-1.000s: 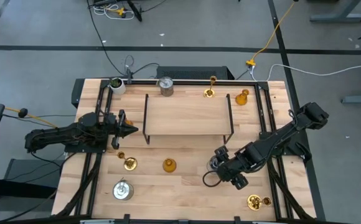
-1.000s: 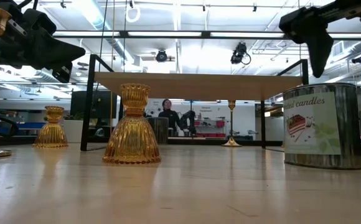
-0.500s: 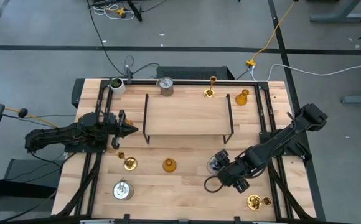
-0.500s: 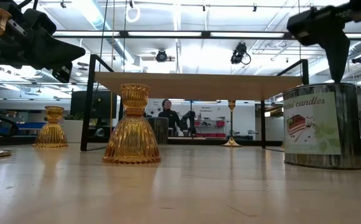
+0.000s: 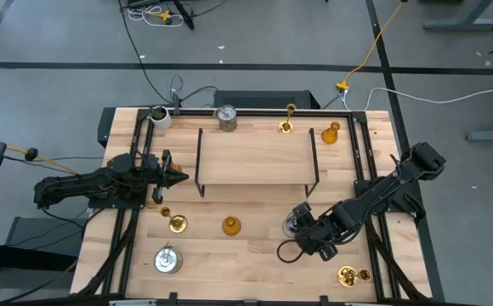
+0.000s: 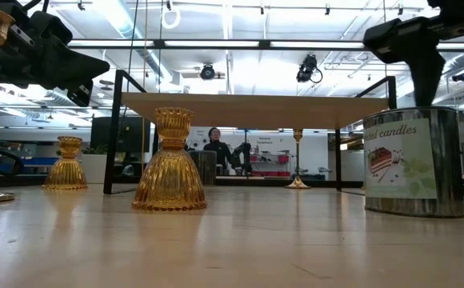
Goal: Pick & Place candle stick holders
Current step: Put the right scented candle on the shelf
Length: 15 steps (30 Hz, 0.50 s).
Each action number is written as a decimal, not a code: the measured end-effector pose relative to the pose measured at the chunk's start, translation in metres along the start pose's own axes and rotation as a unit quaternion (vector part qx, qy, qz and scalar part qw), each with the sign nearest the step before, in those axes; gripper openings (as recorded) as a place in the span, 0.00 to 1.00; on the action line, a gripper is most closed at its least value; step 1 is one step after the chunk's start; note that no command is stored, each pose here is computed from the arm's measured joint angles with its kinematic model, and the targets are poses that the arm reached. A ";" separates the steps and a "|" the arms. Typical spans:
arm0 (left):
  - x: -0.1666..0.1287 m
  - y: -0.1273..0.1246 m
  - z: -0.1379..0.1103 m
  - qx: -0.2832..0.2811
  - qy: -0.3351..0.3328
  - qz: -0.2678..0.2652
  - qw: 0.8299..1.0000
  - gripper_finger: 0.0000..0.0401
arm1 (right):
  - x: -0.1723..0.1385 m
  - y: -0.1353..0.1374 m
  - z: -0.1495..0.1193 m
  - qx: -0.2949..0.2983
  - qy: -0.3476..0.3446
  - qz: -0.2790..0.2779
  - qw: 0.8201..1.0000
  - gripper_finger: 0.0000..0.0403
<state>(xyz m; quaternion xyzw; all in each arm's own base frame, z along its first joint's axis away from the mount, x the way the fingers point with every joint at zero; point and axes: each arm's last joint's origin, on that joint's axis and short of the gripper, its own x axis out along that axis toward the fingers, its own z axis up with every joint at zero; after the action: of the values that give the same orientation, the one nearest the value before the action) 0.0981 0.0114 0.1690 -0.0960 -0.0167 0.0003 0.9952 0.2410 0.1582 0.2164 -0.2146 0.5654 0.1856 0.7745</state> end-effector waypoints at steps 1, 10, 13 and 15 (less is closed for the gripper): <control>0.000 0.000 0.000 0.000 0.000 0.000 1.000 0.02 | 0.000 0.000 0.000 0.002 0.000 0.004 1.000 0.58; 0.000 0.000 0.000 0.000 0.000 0.000 1.000 0.02 | 0.000 0.000 0.001 0.008 -0.005 0.006 1.000 0.51; 0.000 0.000 0.000 0.000 0.000 0.000 1.000 0.02 | 0.004 0.001 0.002 0.008 0.000 0.005 1.000 0.49; 0.000 0.000 0.000 0.000 0.000 0.000 1.000 0.02 | 0.006 0.001 0.002 0.008 0.004 0.003 1.000 0.48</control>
<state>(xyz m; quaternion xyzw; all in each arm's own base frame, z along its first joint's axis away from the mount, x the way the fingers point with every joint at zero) 0.0981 0.0114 0.1689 -0.0961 -0.0165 0.0003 0.9952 0.2440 0.1605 0.2107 -0.2078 0.5702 0.1828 0.7735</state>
